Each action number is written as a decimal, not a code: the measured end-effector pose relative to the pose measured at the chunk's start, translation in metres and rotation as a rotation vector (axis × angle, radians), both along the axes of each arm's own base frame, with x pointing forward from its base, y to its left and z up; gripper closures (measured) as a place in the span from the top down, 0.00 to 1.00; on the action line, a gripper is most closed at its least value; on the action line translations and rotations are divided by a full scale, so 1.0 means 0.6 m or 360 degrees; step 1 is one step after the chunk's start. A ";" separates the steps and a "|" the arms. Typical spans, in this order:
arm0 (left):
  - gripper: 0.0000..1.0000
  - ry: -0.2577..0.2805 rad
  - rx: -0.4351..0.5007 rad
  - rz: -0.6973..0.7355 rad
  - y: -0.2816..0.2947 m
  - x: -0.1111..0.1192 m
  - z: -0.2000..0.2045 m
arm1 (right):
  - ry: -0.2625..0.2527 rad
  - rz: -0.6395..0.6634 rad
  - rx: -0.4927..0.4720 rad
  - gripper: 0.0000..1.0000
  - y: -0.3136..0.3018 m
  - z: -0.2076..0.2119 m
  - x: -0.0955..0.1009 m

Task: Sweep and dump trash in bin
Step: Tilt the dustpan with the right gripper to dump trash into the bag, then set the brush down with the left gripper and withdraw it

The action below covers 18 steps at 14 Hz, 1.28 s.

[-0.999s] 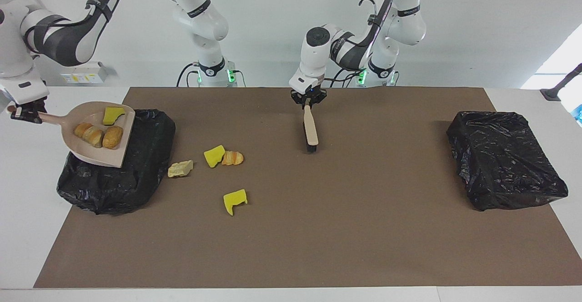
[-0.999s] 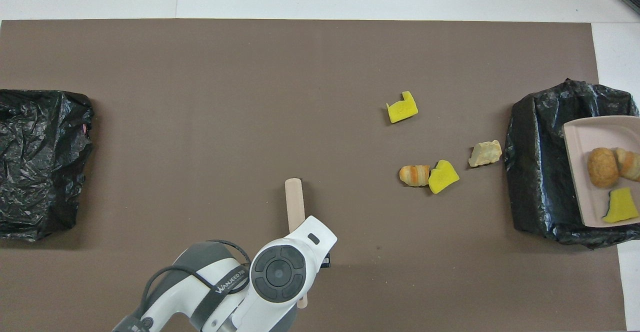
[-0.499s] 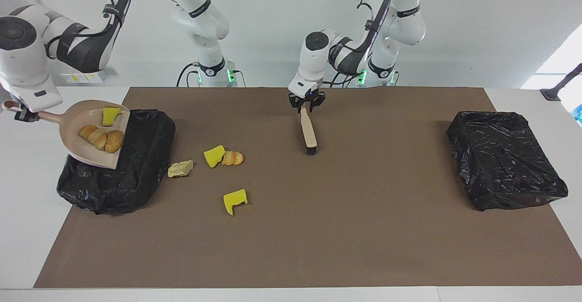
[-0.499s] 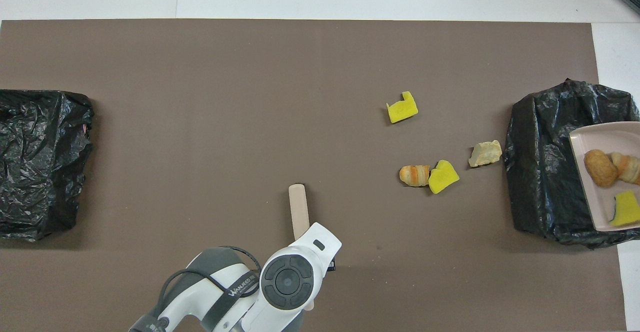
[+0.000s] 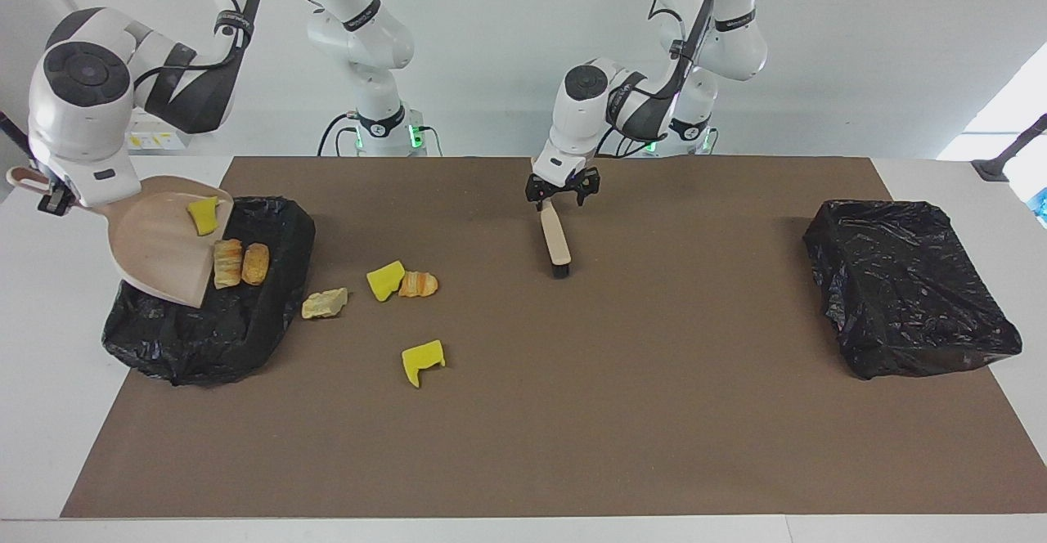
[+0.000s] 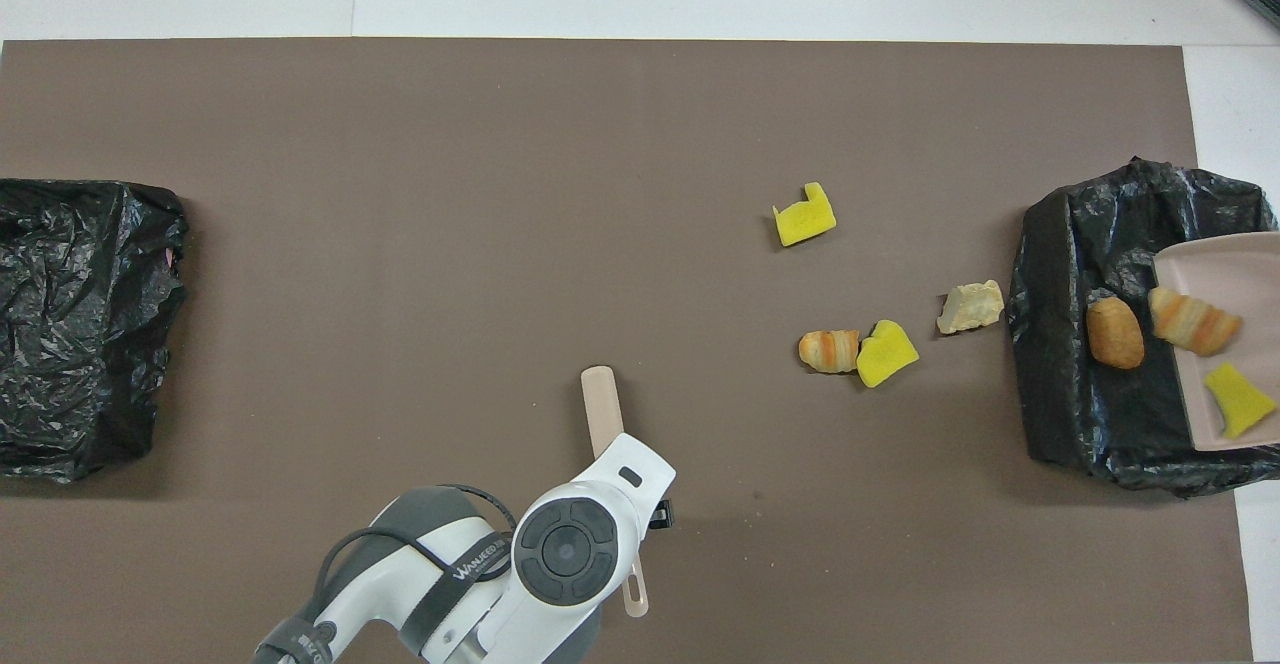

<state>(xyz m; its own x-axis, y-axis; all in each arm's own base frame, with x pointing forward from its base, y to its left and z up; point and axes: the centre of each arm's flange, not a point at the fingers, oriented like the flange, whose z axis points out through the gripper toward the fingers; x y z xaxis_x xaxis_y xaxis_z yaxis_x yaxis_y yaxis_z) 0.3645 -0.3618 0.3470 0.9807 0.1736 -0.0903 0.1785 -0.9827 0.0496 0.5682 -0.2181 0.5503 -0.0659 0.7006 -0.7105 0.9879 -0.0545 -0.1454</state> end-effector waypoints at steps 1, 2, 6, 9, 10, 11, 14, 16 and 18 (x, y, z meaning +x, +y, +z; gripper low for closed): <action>1.00 -0.0006 -0.0008 0.0020 0.006 0.015 0.011 | -0.0002 0.0025 -0.0047 0.31 0.009 0.008 0.003; 1.00 -0.0018 -0.0020 0.0045 0.015 0.031 0.023 | -0.0018 0.0055 -0.0113 0.31 0.026 0.020 0.008; 1.00 -0.0036 -0.0039 0.0096 0.070 0.082 0.073 | -0.0056 0.0078 -0.0211 0.31 0.090 0.038 0.017; 1.00 -0.0054 -0.0051 0.0094 0.150 0.123 0.130 | -0.0099 0.0096 -0.0313 0.31 0.137 0.021 0.027; 1.00 -0.0048 -0.0049 0.0075 0.183 0.132 0.147 | -0.0098 0.0098 -0.0344 0.31 0.157 0.011 0.028; 1.00 -0.0027 -0.0041 0.0051 0.214 0.137 0.163 | -0.0086 0.0107 -0.0365 0.31 0.171 0.006 0.028; 1.00 0.0015 -0.0036 -0.0023 0.304 0.148 0.196 | -0.0064 0.0145 -0.0437 0.31 0.165 0.030 0.024; 1.00 0.0035 -0.0043 -0.0087 0.362 0.155 0.208 | -0.0070 0.0164 -0.0503 0.31 0.154 0.067 0.013; 1.00 0.0047 -0.0054 -0.0127 0.411 0.159 0.216 | -0.0088 0.0163 -0.0507 0.31 0.155 0.082 0.006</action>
<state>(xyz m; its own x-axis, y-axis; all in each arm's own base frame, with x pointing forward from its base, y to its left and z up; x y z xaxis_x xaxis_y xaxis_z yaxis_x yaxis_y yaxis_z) 0.4601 -0.1149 0.4764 0.9881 0.0915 -0.1237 0.1017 -0.9917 0.0789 0.5718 -0.1253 0.5995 -0.0798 0.4346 -0.8971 0.9965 0.0114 -0.0831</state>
